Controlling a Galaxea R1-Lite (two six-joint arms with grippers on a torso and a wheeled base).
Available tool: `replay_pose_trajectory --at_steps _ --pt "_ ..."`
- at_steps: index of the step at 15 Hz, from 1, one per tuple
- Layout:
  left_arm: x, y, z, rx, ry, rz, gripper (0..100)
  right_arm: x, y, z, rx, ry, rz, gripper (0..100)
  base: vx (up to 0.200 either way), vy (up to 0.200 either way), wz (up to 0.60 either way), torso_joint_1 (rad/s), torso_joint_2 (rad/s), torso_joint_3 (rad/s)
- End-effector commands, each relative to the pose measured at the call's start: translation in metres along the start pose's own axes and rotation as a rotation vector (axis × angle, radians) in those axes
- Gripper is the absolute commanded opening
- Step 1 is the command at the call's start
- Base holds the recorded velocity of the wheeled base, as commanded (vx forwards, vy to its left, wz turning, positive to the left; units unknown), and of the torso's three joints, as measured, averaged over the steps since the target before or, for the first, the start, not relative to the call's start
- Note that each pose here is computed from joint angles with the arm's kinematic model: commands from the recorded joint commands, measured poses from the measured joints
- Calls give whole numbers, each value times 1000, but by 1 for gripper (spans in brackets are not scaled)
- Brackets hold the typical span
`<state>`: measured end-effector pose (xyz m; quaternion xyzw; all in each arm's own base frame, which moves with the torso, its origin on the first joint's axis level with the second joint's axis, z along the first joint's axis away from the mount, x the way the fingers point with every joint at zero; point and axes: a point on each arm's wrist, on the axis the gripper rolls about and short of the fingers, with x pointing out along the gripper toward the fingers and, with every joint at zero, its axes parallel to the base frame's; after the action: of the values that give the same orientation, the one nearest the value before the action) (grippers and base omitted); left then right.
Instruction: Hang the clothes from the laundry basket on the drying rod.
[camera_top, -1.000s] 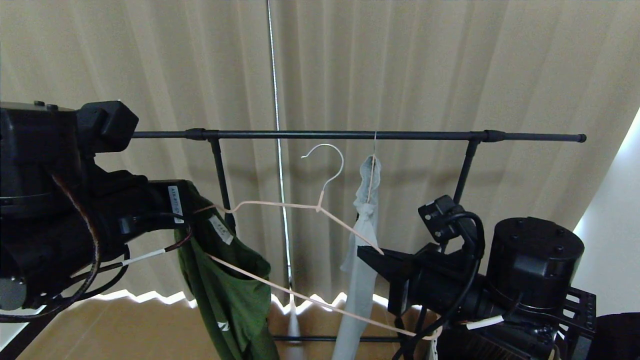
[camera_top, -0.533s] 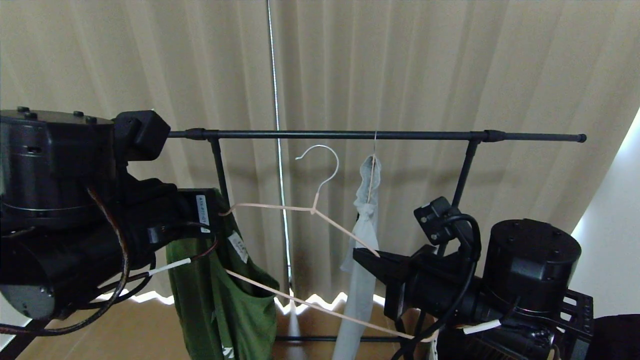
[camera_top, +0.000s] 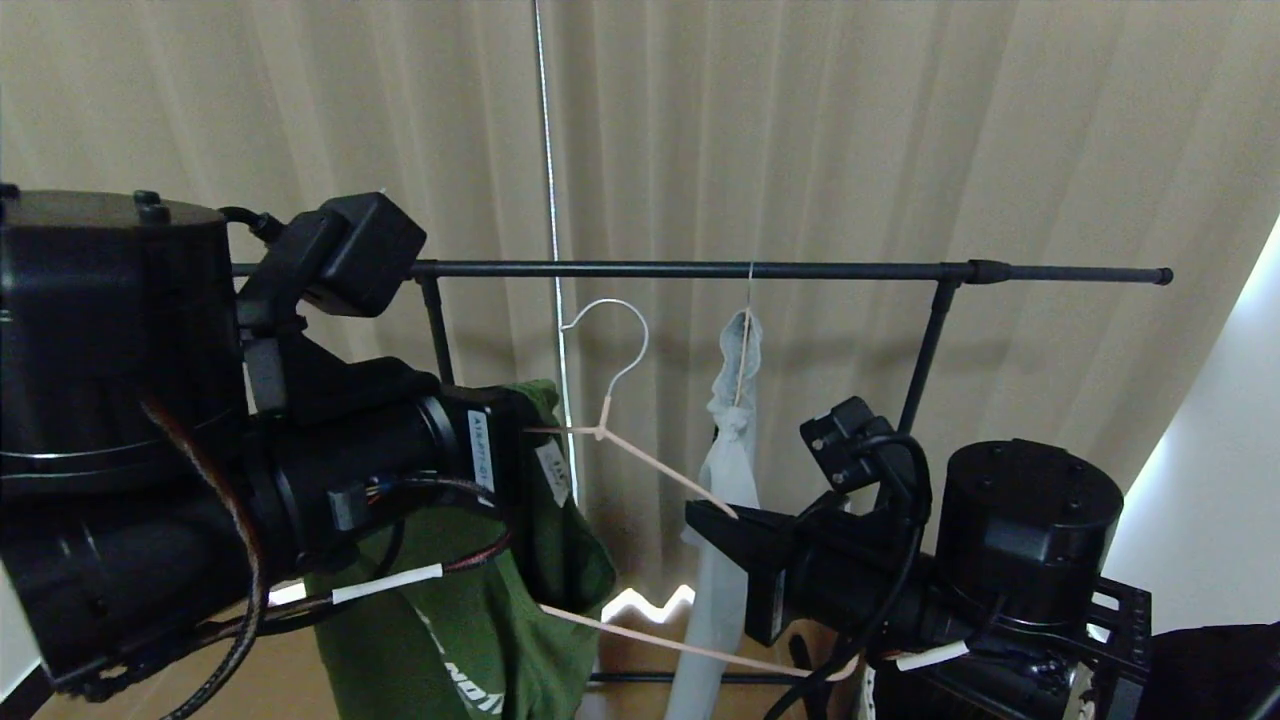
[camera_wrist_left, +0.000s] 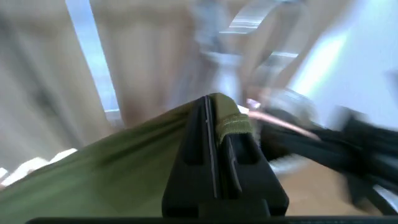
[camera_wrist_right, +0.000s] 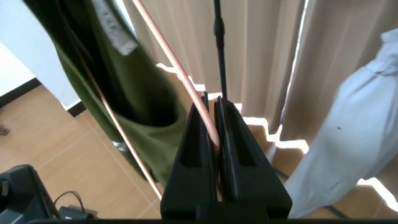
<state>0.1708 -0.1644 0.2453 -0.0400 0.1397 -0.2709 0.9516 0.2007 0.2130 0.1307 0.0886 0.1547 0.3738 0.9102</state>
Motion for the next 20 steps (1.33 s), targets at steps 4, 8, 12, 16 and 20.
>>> replay_pose_trajectory --at_steps 4,8,12,16,20 --pt "-8 0 1 0 -1 -64 0 0 1 0 -1 -1 4 0 0 0 0 0 0 0" --pt "-22 41 17 20 -82 113 0 -11 -9 7 -9 -32 -53 0 0 0 0 0 0 0" --pt "-33 61 16 29 -82 209 0 -15 -34 15 -131 -67 -209 0 0 0 0 0 0 0" --pt "-38 56 6 37 -18 187 0 -10 -38 25 -148 -99 -239 0 0 0 0 0 0 0" --pt "-46 55 5 45 17 195 0 -6 -55 34 -196 -123 -313 0 0 0 0 0 0 0"
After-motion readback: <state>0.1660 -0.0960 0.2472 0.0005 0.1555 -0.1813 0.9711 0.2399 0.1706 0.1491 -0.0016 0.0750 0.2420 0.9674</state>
